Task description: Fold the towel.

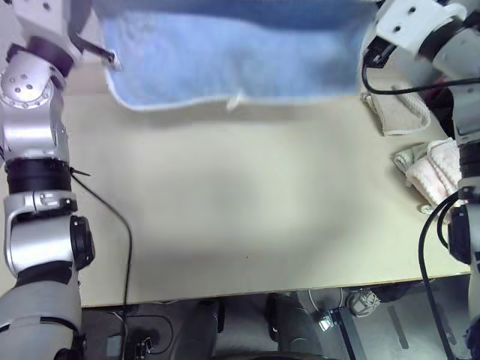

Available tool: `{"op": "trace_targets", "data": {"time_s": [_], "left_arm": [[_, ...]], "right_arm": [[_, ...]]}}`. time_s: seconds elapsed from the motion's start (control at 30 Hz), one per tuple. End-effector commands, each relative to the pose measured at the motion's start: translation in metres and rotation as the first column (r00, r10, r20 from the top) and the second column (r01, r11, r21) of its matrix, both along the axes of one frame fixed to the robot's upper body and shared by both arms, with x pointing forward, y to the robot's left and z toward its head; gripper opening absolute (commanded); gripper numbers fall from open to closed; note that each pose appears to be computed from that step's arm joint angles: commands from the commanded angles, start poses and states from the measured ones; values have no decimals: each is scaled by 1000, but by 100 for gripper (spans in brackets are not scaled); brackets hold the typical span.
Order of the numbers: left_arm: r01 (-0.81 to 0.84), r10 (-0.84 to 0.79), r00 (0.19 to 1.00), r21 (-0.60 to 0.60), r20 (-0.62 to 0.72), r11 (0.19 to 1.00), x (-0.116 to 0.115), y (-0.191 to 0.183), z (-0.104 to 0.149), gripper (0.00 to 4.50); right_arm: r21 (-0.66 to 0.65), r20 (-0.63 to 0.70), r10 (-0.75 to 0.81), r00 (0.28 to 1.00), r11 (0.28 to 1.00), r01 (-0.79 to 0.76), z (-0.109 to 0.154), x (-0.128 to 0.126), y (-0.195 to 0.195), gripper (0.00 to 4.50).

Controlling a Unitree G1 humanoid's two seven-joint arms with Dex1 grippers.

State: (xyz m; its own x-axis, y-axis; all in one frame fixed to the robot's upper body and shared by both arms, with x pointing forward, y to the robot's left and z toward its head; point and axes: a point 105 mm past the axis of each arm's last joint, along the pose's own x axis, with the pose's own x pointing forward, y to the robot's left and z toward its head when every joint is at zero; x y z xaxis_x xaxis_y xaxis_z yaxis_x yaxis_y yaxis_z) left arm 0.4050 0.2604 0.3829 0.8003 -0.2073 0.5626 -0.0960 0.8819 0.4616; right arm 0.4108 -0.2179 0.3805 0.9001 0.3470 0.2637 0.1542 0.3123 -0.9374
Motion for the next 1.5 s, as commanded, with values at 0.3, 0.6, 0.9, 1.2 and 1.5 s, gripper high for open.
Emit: {"op": "trace_targets", "data": {"time_s": [0.3, 0.6, 0.9, 1.2, 1.5], "left_arm": [[276, -165, 858, 165, -487, 947, -56, 29, -136, 0], [435, -197, 457, 25, -867, 900, -147, 33, -203, 0], [427, -196, 375, -19, -906, 904, -152, 25, -218, 0], [374, -242, 409, -80, -880, 924, -92, 21, -243, 0], [341, -260, 419, -114, -870, 933, -69, 20, -259, 0]], "right_arm": [[43, -606, 206, 768, 973, -227, -129, -59, 4, 4], [166, -931, 240, 277, 950, -265, -192, -151, 9, 4], [167, -908, 238, 345, 960, -223, -190, -134, 9, 4], [126, -872, 200, 446, 974, -190, -213, -60, 5, 4], [135, -841, 203, 502, 976, -169, -224, -16, 9, 4]]}}
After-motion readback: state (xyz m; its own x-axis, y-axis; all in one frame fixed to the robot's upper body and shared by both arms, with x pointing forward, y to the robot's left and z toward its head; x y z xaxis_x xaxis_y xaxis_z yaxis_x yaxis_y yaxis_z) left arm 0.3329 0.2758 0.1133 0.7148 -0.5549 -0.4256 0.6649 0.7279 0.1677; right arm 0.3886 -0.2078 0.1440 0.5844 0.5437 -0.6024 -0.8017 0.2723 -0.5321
